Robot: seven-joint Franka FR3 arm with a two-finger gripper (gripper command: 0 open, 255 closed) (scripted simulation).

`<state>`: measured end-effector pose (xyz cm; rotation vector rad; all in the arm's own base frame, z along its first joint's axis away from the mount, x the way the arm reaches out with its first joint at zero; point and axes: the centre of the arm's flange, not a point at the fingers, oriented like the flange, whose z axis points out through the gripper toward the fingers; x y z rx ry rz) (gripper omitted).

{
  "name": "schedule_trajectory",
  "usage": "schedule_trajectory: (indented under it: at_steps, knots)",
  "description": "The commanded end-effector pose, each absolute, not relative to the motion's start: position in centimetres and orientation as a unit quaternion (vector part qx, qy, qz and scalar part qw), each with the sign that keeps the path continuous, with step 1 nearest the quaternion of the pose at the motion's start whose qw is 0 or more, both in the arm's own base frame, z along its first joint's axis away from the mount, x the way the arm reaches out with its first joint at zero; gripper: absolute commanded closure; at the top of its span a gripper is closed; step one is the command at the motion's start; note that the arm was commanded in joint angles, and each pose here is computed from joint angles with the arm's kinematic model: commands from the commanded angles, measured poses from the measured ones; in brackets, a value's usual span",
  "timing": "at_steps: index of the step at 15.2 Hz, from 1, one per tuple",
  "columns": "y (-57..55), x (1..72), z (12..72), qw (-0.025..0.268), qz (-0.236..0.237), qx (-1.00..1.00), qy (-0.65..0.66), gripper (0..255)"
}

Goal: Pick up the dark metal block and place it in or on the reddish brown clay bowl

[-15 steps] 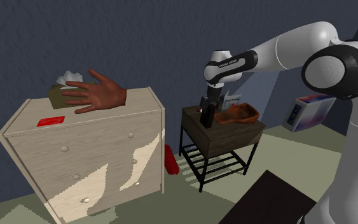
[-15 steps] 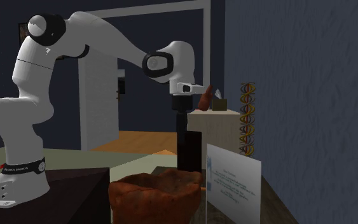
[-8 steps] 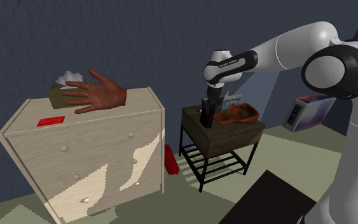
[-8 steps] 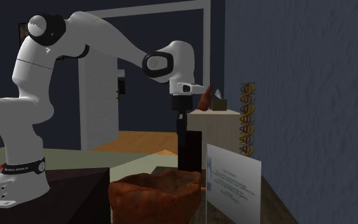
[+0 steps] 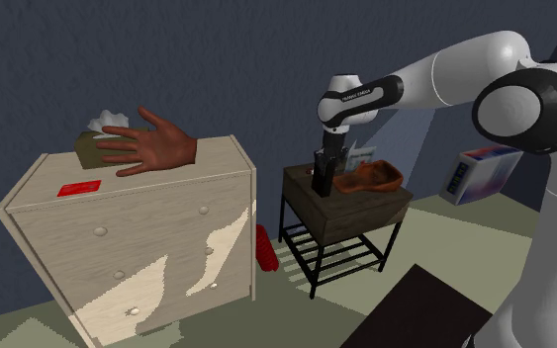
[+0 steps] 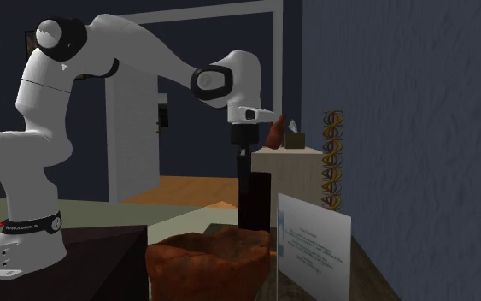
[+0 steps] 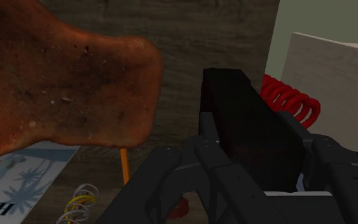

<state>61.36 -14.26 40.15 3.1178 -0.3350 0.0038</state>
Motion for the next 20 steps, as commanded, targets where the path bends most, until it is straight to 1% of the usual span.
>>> schedule_trajectory:
  at_steps: [1, 20]
  knots:
    - [-14.3, 61.4, 41.2, 0.003, 0.001, 0.994, -0.107, 255]
    - [-14.3, 61.4, 51.3, 0.003, 0.001, 0.994, -0.107, 255]
